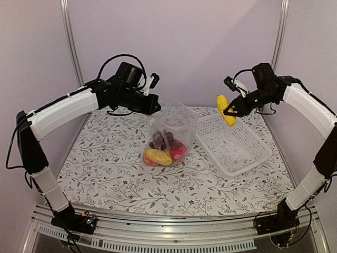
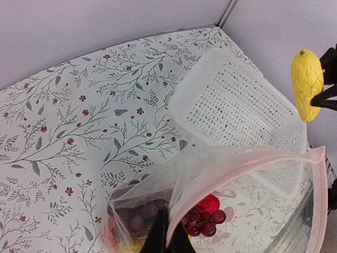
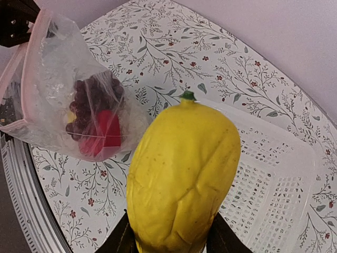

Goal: Place the food in the zip-top bag and seal the zipper
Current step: Pick up the fake fruit from the bin, then place the zipper.

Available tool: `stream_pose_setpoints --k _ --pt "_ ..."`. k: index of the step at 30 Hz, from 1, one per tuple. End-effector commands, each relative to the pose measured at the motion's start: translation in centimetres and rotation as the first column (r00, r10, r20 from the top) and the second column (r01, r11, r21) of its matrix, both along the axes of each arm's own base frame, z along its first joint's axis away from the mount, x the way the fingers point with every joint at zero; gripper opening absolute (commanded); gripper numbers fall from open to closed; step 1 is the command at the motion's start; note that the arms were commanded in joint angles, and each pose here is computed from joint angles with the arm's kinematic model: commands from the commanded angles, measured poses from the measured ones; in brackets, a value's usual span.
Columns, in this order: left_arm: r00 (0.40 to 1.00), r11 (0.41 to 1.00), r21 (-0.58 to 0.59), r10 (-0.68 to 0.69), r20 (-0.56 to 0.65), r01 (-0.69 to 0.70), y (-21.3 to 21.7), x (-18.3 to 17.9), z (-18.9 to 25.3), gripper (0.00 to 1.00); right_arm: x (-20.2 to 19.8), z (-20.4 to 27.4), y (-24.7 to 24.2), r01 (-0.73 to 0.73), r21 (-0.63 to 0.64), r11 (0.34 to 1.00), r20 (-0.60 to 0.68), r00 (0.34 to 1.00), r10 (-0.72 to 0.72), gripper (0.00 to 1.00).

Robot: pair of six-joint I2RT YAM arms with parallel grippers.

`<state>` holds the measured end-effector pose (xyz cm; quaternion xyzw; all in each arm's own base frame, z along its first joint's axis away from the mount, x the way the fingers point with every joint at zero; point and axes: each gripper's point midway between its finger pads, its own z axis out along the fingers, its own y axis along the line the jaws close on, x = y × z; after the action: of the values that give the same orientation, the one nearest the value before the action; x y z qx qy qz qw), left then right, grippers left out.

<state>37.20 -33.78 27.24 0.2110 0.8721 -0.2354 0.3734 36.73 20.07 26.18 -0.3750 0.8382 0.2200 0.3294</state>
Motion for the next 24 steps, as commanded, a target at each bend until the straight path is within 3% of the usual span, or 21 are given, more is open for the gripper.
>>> stream_pose_setpoints --k 1,10,16,24 --pt "1.000 1.000 -0.015 0.010 0.011 -0.009 0.5 0.4 0.6 0.00 -0.7 5.2 1.5 -0.090 0.103 0.991 0.120 0.990 0.077 0.25" --pt "1.000 1.000 -0.020 0.006 0.011 -0.006 0.4 0.4 1.1 0.00 -2.6 11.7 5.0 -0.268 0.196 0.943 0.303 0.931 0.202 0.27" --pt "1.000 1.000 -0.023 0.011 0.016 -0.011 0.5 0.5 1.6 0.00 -5.2 15.0 8.3 -0.407 0.147 0.901 0.469 0.831 0.299 0.28" --pt "1.000 0.999 -0.040 -0.006 0.008 0.006 -0.1 0.5 1.7 0.00 -5.8 14.6 12.6 -0.500 0.073 0.863 0.503 0.765 0.401 0.30"
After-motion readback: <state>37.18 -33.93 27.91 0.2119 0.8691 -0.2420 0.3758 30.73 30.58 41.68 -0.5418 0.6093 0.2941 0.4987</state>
